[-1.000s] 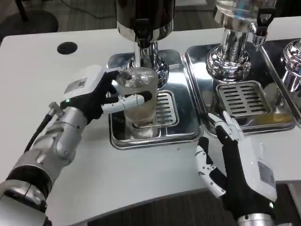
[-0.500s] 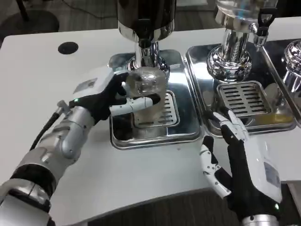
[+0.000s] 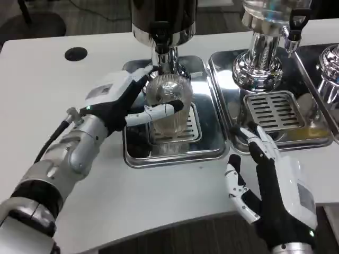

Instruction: Grasp the cup under the faucet to collect the drink, then remove the cup.

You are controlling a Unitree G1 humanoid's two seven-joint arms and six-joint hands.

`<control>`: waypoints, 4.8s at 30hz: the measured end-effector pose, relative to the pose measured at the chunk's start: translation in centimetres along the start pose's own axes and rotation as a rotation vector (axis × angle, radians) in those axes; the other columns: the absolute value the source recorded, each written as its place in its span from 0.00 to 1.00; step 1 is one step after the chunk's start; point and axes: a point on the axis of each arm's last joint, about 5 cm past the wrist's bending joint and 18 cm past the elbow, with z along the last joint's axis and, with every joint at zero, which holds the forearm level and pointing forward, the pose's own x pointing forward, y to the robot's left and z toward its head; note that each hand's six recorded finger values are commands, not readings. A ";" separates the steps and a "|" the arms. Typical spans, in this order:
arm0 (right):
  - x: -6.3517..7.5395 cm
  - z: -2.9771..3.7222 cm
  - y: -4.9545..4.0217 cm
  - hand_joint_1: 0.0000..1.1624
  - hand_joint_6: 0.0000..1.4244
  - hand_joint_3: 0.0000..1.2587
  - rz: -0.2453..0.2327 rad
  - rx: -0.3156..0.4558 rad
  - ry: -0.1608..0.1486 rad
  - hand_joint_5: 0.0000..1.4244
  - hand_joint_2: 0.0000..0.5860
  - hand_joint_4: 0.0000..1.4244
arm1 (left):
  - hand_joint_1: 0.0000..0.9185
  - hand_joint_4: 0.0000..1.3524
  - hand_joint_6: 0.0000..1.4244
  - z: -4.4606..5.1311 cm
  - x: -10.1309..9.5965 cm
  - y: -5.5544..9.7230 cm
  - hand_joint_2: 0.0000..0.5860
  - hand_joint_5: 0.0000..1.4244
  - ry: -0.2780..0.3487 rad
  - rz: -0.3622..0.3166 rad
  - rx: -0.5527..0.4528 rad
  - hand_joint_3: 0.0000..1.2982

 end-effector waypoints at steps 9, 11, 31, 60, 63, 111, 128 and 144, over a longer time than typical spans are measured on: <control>0.1 -0.06 -0.09 0.35 0.16 0.19 -0.002 0.006 0.005 0.06 0.98 0.05 | 0.00 0.00 0.15 -1.34 -1.2 1.6 0.10 0.00 -0.030 0.090 -0.028 0.01; 0.1 -0.07 -0.11 0.35 0.16 0.19 -0.001 0.013 0.008 0.06 0.98 0.05 | 0.00 0.00 0.15 -1.76 -1.7 1.8 0.10 0.00 -0.038 0.099 -0.036 0.03; 0.9 -0.11 -0.17 0.35 0.15 0.19 -0.002 0.011 -0.011 0.06 0.97 0.06 | 0.04 0.09 0.35 -1.29 -3.2 6.6 0.15 0.13 -0.355 0.158 -0.300 0.12; 1.2 -0.26 0.44 0.36 0.16 0.19 0.013 0.047 -0.004 0.06 0.97 0.06 | 0.00 0.17 0.34 -1.21 -2.9 9.9 0.10 0.20 -0.403 -0.010 -0.265 0.19; 1.4 -0.38 0.57 0.36 0.16 0.19 0.024 0.084 0.007 0.06 0.97 0.06 | 0.00 0.17 0.34 -1.35 -3.2 10.0 0.10 0.21 -0.411 -0.010 -0.269 0.19; 11.6 -0.81 1.24 0.51 0.12 0.00 0.296 0.185 -0.018 0.01 0.33 0.00 | 0.00 0.18 0.34 -1.40 -4.6 10.3 0.11 0.21 -0.421 -0.031 -0.289 0.20; 13.5 0.33 3.07 0.52 0.10 0.00 0.348 0.204 -0.048 0.00 0.33 0.00 | 0.00 0.18 0.34 -1.28 -4.7 10.4 0.12 0.21 -0.423 -0.036 -0.288 0.20; 14.6 1.10 3.56 0.52 0.09 0.00 0.319 0.192 -0.045 0.00 0.33 0.00 | 0.00 0.18 0.34 -1.26 -4.9 10.4 0.13 0.21 -0.419 -0.032 -0.289 0.20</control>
